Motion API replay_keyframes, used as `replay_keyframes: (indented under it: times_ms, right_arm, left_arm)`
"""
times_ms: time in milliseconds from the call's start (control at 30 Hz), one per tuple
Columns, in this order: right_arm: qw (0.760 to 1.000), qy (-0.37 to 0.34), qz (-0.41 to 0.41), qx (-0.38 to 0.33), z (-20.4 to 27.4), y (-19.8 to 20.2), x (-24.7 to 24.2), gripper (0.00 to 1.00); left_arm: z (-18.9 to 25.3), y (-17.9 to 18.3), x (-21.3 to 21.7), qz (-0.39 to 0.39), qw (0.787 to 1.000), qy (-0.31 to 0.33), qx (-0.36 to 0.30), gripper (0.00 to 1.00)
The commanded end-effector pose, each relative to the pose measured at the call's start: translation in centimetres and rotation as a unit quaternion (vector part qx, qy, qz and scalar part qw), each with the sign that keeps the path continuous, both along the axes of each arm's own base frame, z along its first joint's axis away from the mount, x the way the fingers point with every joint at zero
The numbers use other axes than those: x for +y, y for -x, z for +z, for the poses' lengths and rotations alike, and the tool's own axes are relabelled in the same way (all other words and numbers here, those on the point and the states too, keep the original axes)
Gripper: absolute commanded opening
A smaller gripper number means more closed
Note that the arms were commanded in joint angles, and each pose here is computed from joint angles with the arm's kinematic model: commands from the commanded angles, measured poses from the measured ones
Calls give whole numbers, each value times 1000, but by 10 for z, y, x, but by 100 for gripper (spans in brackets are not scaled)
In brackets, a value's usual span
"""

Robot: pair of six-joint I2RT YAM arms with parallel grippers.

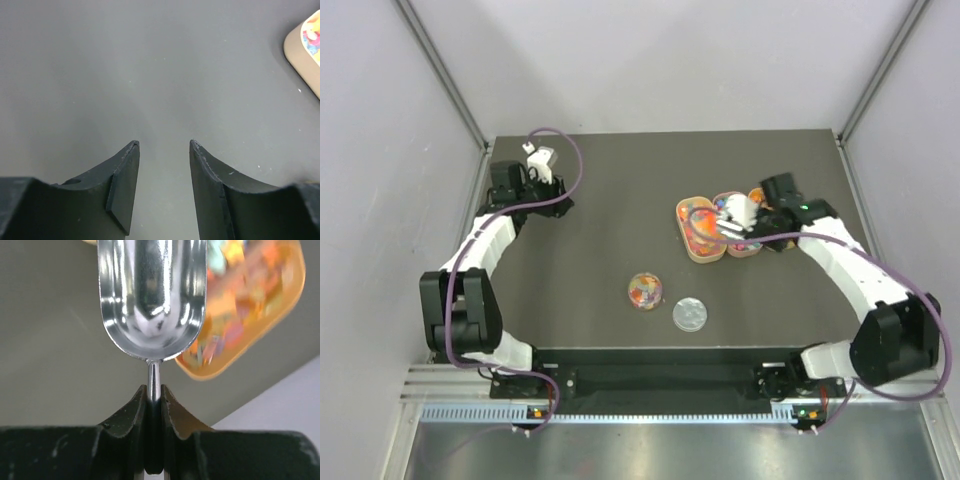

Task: Pack the candies
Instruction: Place the spatula at the center of the board.

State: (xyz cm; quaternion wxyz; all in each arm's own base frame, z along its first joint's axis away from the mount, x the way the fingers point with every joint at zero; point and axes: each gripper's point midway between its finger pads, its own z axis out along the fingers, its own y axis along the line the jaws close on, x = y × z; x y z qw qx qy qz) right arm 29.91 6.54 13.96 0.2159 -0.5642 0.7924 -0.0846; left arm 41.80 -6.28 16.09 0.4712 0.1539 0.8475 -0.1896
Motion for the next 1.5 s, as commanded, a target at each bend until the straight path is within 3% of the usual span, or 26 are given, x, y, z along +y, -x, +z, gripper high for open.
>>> replay_keyframes:
  times_ms: [0,33,233,400,433,567,900,967,1000,1033,1167,1233,1267,1333,1367,1433,1467]
  right_arm:
    - [970,-128,-194,-73,11,-18,-33,0]
    - [953,-143,-255,-81,9,-19,-54,0]
    - [878,-177,-421,-142,2,-21,-126,0]
    - [855,-168,-477,-118,-37,-19,-155,0]
    - [854,-170,-481,-107,-45,-19,-156,0]
    - [851,-168,-491,-84,-71,-35,-162,0]
    - [855,-152,-490,-77,-83,-70,-186,0]
    - [862,-155,-479,-61,-82,-67,-180,12]
    - [864,-149,-478,-55,-81,-65,-182,31]
    - [863,-146,-480,-53,-75,-66,-183,36]
    - [869,-149,-471,-29,-51,-44,-175,59]
    - [877,-162,-453,6,-45,-27,-160,65]
    - [887,-170,-429,8,-34,-21,-153,69]
    - [900,-210,-381,35,-24,-7,-127,71]
    - [922,-215,-321,18,-9,-5,-117,73]
    - [943,-257,-212,19,4,5,-80,74]
    - [963,-244,-113,-13,19,8,-57,79]
  left_arm:
    - [9,-17,4,2,1000,-3,2,50]
    - [8,-19,4,3,1000,-4,6,51]
    - [7,-28,0,0,1000,10,23,51]
    - [2,-24,-5,-13,999,16,37,51]
    - [2,-19,-12,-44,998,19,36,51]
    - [-2,-9,-15,-46,997,24,57,51]
    - [-2,0,-12,-46,997,8,59,53]
    - [-2,-1,-13,-45,997,10,59,55]
    - [-1,-2,-12,-45,997,10,57,57]
    - [3,-3,-12,-46,998,9,52,69]
    - [14,-5,-10,-49,998,-8,28,73]
    - [21,-3,-13,-60,998,-11,16,75]
    - [23,-2,-13,-62,998,-11,16,80]
    - [27,5,-16,-67,998,-9,16,98]
    - [26,9,-17,-68,998,-6,18,99]
    - [23,15,-15,-50,999,-3,22,99]
    - [22,16,-13,-35,999,1,24,99]
